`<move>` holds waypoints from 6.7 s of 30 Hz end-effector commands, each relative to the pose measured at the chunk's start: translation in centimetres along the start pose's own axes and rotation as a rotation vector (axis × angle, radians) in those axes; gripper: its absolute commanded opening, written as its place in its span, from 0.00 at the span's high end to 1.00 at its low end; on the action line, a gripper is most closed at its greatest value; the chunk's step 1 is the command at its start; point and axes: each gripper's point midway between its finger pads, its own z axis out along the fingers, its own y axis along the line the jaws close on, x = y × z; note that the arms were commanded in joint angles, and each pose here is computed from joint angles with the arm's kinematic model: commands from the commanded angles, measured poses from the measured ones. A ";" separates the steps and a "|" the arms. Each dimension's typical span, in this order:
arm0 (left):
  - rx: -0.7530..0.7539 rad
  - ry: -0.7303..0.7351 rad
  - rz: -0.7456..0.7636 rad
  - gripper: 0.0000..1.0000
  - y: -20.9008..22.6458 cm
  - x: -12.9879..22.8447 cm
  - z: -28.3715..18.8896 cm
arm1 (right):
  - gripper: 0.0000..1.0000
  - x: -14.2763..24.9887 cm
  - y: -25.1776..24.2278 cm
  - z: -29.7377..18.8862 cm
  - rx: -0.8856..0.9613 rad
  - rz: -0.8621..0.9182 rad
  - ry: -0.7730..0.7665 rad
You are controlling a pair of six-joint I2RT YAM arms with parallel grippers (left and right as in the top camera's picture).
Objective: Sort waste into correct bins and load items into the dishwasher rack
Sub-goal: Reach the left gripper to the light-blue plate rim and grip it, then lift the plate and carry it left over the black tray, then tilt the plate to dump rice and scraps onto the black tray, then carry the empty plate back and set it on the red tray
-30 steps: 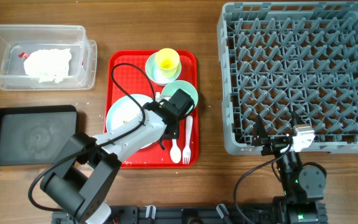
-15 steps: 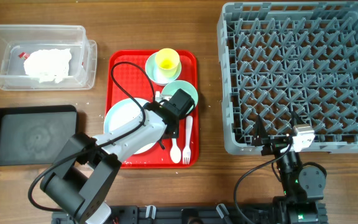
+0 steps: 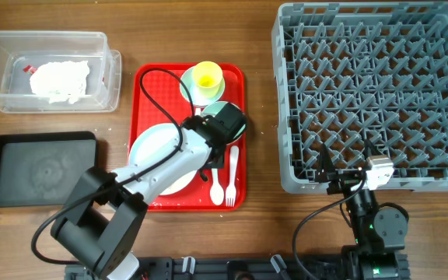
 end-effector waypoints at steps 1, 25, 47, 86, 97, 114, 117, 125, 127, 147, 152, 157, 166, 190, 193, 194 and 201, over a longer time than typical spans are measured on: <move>-0.019 -0.024 -0.015 0.96 0.1 -0.9 -0.3 | 0.00 -0.1 0.3 0.0 -0.017 0.012 -0.007; -0.122 -0.036 0.002 0.96 2.0 -1.5 -2.0 | 0.00 -0.1 0.3 0.0 -0.017 0.012 -0.007; -0.324 -0.129 0.027 0.96 5.5 -3.7 -4.7 | 0.00 -0.1 0.3 0.0 -0.017 0.012 -0.004; -0.022 -0.195 -0.855 0.96 29.3 -9.7 -3.2 | 0.00 -0.1 0.3 0.0 -0.017 0.012 -0.004; 0.356 -0.277 -1.052 0.96 32.4 -8.9 -7.2 | 0.00 -0.1 0.3 0.0 -0.017 0.012 -0.004; 0.802 -0.368 -1.218 0.96 36.3 -6.5 -11.1 | 0.00 -0.1 0.3 0.0 -0.017 0.012 -0.004; 0.798 -0.381 -1.211 0.96 36.8 -5.9 -11.1 | 0.00 -0.1 0.3 0.0 -0.017 0.012 -0.004; 0.895 -0.394 -1.254 0.96 37.4 -4.4 -12.3 | 0.00 -0.1 0.3 0.0 -0.017 0.012 -0.004; 0.937 -0.387 -1.271 0.96 37.2 -4.0 -12.7 | 0.00 -0.1 0.3 0.0 -0.017 0.013 -0.004; 1.024 -0.397 -1.310 0.96 37.4 -3.1 -13.7 | 0.00 -0.1 0.3 0.0 -0.017 0.012 -0.004; 1.077 -0.401 -1.286 0.96 36.7 -3.0 -14.4 | 0.00 -0.1 0.3 0.0 -0.017 0.012 -0.004; 1.099 -0.445 -1.232 0.96 36.6 -3.2 -15.1 | 0.00 -0.1 0.3 0.0 -0.017 0.012 -0.004; 1.144 -0.447 -1.239 0.96 36.3 -3.0 -15.8 | 0.00 -0.1 0.3 0.0 -0.017 0.012 -0.004; 1.210 -0.155 -0.590 0.96 18.7 -2.6 -19.5 | 0.00 -0.1 0.3 0.0 -0.017 0.012 -0.004; 1.213 -0.088 -0.515 0.96 16.0 -3.2 -19.4 | 0.00 -0.1 0.3 0.0 -0.017 0.012 -0.004; 1.183 -0.057 -0.499 0.96 15.2 -3.4 -18.9 | 0.00 -0.1 0.3 0.0 -0.017 0.012 -0.004; 0.537 0.135 -0.617 0.96 13.3 -2.9 -11.5 | 0.00 -0.1 0.3 0.0 -0.017 0.012 -0.004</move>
